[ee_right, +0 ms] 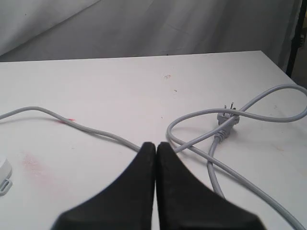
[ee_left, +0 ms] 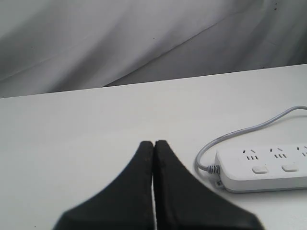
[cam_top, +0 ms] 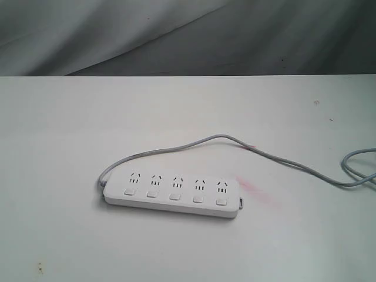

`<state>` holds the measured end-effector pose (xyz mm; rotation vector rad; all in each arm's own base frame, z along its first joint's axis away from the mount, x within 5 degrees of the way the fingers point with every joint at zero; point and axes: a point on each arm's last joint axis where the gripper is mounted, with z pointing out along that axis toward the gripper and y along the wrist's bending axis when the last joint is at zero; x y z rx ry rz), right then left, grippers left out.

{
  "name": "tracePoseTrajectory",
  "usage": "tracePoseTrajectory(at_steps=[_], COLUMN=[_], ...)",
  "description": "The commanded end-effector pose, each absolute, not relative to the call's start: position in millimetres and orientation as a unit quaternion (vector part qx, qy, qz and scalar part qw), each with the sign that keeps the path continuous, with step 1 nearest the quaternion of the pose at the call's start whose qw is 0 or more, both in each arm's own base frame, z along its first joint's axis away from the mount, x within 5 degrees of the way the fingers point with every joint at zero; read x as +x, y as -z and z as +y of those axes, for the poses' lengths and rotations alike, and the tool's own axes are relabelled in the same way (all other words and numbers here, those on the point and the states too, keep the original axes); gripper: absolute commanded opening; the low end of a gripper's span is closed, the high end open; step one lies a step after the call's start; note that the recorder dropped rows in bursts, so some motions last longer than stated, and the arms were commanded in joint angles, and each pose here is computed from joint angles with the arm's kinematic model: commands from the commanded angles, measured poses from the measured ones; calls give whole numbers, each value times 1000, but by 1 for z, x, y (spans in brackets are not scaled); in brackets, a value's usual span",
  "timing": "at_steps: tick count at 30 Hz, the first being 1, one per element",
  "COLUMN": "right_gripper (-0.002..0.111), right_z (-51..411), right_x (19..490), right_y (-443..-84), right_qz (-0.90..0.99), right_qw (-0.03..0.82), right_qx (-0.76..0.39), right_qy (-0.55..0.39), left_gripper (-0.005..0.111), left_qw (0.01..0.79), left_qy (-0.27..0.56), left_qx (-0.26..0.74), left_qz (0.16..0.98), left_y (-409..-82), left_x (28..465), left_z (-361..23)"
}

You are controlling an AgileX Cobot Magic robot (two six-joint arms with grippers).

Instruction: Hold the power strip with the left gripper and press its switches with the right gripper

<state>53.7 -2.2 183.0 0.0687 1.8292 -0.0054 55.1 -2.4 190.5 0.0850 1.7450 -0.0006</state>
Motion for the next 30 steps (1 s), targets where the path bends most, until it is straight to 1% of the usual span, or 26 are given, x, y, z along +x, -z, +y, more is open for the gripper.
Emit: tracePoseTrajectory(at_steps=[1, 28, 30], right_gripper=[0, 0, 0], right_z=[-3, -3, -3], right_x=[54, 54, 54], right_y=[-183, -183, -183], right_qz=[789, 789, 789], right_qw=[614, 614, 614], right_qx=[35, 35, 35], right_qy=[4, 4, 4], left_gripper=[0, 0, 0], left_qw=[641, 639, 636], left_qy=[1, 1, 1], left_qx=[38, 38, 38], left_qz=[766, 769, 770], left_y=[-189, -189, -196], left_x=[55, 55, 56], left_z=[-2, -2, -3])
